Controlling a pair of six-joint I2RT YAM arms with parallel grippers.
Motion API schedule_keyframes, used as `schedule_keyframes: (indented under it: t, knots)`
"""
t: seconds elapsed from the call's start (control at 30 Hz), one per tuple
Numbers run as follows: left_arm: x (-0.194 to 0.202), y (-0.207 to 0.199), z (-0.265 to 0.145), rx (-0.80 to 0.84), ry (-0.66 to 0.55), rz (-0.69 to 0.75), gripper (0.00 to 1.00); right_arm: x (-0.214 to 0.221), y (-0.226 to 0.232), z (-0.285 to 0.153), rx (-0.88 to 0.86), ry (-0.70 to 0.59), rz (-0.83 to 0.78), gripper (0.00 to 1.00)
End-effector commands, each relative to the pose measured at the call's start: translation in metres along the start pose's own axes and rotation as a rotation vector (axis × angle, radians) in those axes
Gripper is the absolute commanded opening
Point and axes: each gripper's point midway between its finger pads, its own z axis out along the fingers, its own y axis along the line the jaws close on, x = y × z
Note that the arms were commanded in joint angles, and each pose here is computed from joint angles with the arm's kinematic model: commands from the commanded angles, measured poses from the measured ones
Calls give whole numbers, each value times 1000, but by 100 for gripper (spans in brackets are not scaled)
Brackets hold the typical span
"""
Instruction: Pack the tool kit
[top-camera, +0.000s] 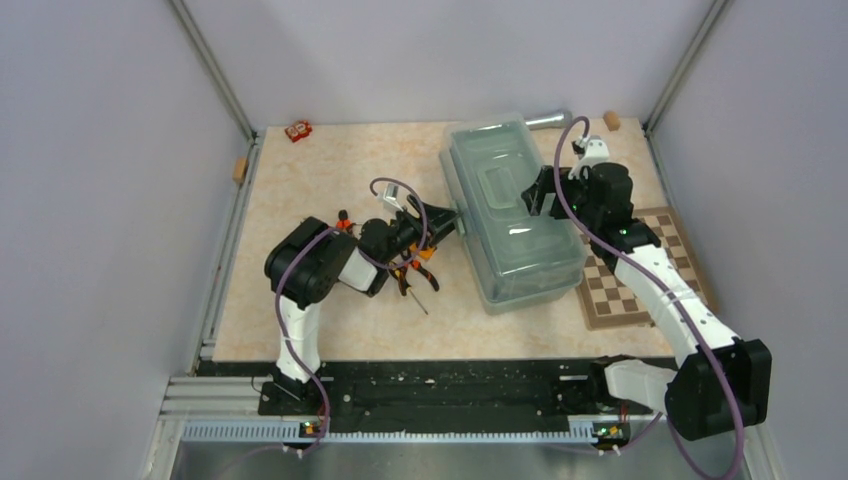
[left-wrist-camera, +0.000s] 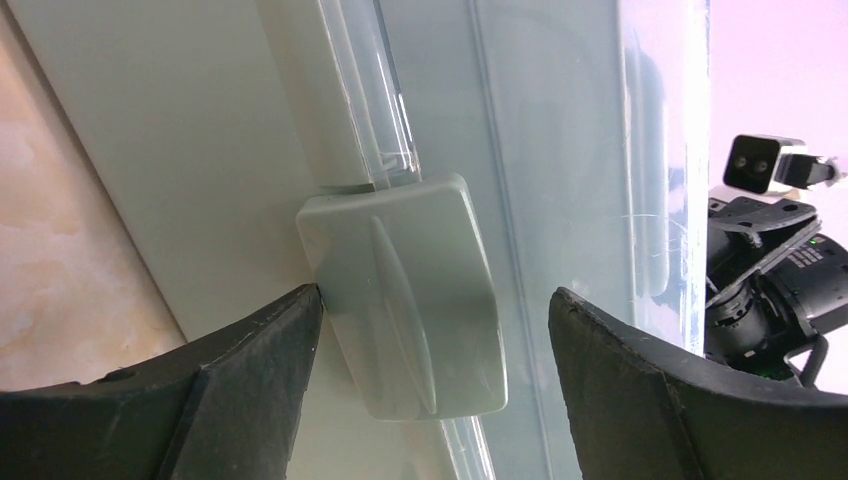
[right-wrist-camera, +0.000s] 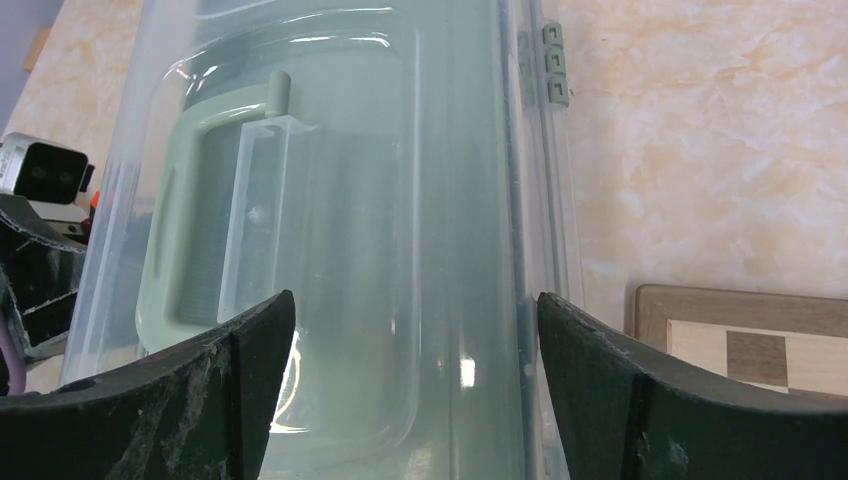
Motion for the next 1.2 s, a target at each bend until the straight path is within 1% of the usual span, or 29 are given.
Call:
schedule_keyframes:
  t: [0.0, 0.07, 0.37, 0.57, 0.7, 0.87, 0.93, 1.0, 1.07, 1.17]
  knots:
    - [11, -24, 1, 140, 21, -16, 89, 58, 60, -12, -266, 227, 121, 87]
    - [10, -18, -2, 132, 14, -52, 90, 60, 59, -12, -261, 229, 119, 87]
    - [11, -17, -2, 134, 25, -45, 89, 65, 60, -10, -274, 237, 130, 87]
    - [18, -30, 2, 173, 72, -47, 88, 66, 61, -9, -278, 242, 137, 85]
    - [15, -43, 0, 198, 62, -25, 83, 72, 59, -8, -272, 257, 137, 85]
    - [11, -65, 0, 244, 58, -6, 76, 84, 53, -6, -249, 278, 134, 84]
    - [9, -70, 0, 255, 55, -1, 71, 88, 50, -6, -240, 285, 133, 84]
    - [9, -74, 0, 265, 54, 1, 69, 92, 48, -6, -232, 293, 130, 84]
    - [8, -77, 0, 271, 51, -2, 61, 97, 46, -6, -223, 301, 127, 84]
    - [6, -79, -2, 270, 39, -7, 45, 103, 44, -5, -206, 314, 112, 84]
